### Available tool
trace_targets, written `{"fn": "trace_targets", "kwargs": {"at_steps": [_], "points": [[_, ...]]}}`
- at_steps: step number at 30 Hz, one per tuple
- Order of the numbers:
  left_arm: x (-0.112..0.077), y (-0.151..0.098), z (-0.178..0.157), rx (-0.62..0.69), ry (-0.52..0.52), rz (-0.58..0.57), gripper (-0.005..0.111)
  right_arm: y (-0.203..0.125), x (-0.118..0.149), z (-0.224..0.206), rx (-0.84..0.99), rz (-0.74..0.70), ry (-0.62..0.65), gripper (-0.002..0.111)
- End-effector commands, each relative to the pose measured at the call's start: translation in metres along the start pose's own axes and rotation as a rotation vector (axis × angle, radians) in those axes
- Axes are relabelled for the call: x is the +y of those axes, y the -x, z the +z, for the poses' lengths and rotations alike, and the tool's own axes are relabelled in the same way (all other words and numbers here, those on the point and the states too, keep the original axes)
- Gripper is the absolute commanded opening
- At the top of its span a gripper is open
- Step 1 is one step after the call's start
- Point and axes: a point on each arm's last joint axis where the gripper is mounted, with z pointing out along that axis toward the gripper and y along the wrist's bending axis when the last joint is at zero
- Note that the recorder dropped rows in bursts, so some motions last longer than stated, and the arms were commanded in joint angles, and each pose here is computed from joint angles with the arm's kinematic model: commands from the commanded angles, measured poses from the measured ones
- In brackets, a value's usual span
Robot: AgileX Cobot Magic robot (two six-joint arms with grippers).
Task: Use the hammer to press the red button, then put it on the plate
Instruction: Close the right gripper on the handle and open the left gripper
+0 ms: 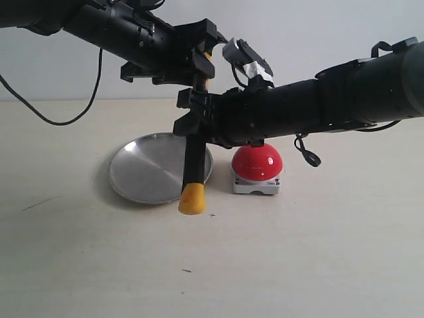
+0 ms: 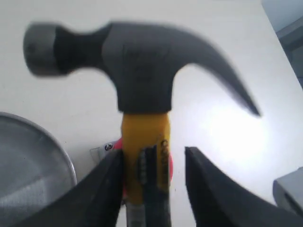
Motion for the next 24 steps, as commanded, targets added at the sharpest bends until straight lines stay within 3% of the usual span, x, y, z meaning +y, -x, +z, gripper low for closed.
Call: {"fn": "trace_targets", "kwargs": {"at_steps": [1,8,13,17,21,24], "points": [[-0.006,0.009,-0.009,-0.078,-0.008,-0.004,0.061,0.001,0.003,0.0,0.005,-0.051,0.015,0.0],[0.014,0.017,-0.017,-0.091,0.063,0.033,0.06,0.002,0.001,-0.001,-0.008,-0.055,-0.012,0.0],[0.034,0.022,-0.034,-0.055,0.119,0.051,0.037,0.005,-0.005,-0.002,-0.036,-0.055,-0.074,0.0],[0.045,0.027,-0.061,-0.04,0.189,0.11,0.004,0.006,-0.01,-0.003,-0.041,-0.094,-0.139,0.0],[0.049,0.025,-0.097,-0.098,0.253,0.135,0.0,0.005,-0.01,-0.004,-0.021,-0.137,-0.149,0.0],[0.043,0.014,-0.13,-0.22,0.298,0.171,0.0,0.005,-0.008,-0.006,-0.022,-0.15,-0.147,0.0]]}}
